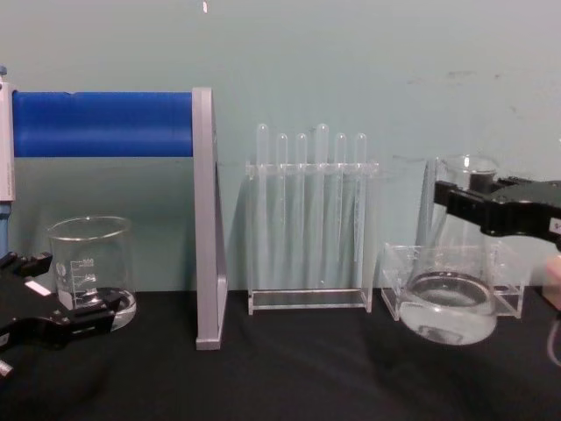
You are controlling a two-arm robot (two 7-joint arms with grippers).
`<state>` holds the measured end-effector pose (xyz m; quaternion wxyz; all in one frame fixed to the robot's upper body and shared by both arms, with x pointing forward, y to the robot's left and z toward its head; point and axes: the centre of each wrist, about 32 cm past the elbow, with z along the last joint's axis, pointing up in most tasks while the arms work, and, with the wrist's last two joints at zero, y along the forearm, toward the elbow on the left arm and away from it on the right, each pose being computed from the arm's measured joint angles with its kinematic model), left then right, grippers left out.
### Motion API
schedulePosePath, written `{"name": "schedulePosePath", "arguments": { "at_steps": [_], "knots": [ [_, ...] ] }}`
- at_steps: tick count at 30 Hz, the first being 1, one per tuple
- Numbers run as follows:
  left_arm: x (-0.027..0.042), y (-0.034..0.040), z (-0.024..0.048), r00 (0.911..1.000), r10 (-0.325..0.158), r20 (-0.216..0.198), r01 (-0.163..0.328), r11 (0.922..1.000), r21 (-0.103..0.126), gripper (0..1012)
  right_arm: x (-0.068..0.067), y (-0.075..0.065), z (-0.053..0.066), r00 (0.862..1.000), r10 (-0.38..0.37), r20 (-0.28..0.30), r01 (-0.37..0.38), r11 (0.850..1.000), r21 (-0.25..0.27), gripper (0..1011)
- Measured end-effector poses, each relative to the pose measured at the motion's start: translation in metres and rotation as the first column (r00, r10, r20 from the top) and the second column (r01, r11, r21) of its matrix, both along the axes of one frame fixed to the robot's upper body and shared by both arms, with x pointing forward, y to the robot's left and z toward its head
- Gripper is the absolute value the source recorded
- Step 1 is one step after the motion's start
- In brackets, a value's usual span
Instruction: Grasp the erlenmeyer flask with one hand, shake it three times, then place it back.
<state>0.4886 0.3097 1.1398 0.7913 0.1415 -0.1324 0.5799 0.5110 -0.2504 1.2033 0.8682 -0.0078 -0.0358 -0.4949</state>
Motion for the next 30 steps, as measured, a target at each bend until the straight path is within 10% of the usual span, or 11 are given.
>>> {"name": "schedulePosePath", "arguments": {
  "at_steps": [30],
  "knots": [
    [0.0, 0.0, 0.0, 1.0, 0.0, 0.0, 0.0, 1.0, 0.0, 1001, -0.009, 0.019, -0.013, 0.994, 0.105, -0.032, -0.106, 0.994, -0.019, 449]
  ]
}}
